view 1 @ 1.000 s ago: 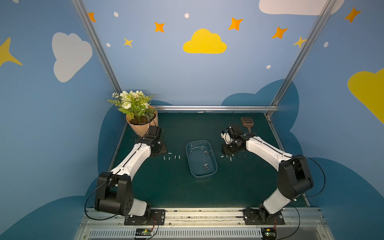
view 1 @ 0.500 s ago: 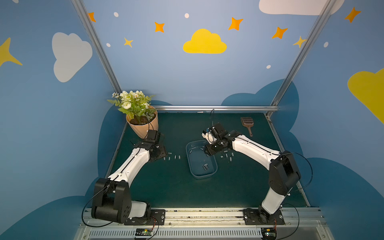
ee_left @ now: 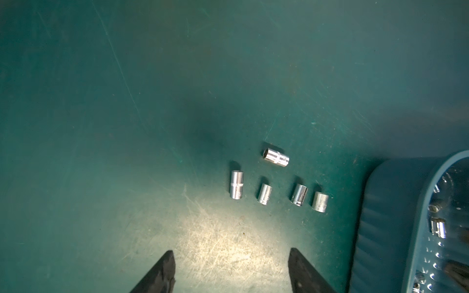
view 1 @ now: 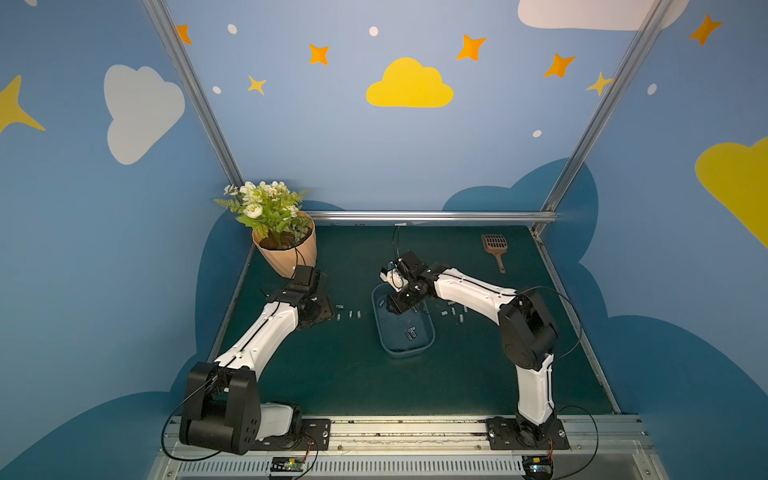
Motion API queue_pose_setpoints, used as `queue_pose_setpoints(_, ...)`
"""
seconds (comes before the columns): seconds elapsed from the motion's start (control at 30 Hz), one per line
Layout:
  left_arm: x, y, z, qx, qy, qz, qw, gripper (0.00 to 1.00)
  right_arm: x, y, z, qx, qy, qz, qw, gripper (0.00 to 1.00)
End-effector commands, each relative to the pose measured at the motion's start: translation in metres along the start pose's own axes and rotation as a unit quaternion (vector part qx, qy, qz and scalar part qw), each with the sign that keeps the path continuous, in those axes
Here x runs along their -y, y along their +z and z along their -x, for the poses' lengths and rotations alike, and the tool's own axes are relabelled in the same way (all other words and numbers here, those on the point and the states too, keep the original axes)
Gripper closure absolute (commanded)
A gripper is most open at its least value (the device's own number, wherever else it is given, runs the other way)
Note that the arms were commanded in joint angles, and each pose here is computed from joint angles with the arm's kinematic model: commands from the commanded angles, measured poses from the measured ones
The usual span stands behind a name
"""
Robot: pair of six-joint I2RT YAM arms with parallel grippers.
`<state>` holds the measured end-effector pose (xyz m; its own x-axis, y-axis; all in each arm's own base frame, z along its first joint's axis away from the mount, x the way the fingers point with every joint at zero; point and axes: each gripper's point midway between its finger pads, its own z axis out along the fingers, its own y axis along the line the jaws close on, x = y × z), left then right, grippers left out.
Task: Take out the socket from the storage box
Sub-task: Pick up the socket head from the storage box.
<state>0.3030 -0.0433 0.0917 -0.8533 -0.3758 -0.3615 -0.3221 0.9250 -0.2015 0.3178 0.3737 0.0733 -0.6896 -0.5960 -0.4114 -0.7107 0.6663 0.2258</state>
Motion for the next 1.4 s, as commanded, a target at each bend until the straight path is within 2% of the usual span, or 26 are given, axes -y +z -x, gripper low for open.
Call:
queue_pose_setpoints(0.0, 0.004, -0.001, -0.001, 0.001, -0.01, -0.015, 1.0, 0.29, -0.001, 0.008, 0.008, 0.001, -0.012, -0.009, 1.0, 0.49)
queue_pose_setpoints(0.37, 0.006, 0.0, -0.008, 0.002, -0.022, -0.034, 0.999, 0.29, 0.012, 0.043, 0.013, -0.017, -0.013, -0.033, 0.999, 0.49)
queue_pose_setpoints(0.97, 0.001, -0.001, -0.018, 0.0, -0.029, -0.037, 0.999, 0.28, 0.017, 0.071, 0.018, -0.026, -0.023, -0.041, 0.999, 0.49)
queue_pose_setpoints(1.37, 0.0, 0.0, -0.02, 0.0, -0.031, -0.036, 0.999, 0.28, 0.018, 0.08, 0.013, -0.033, -0.022, -0.039, 0.998, 0.57)
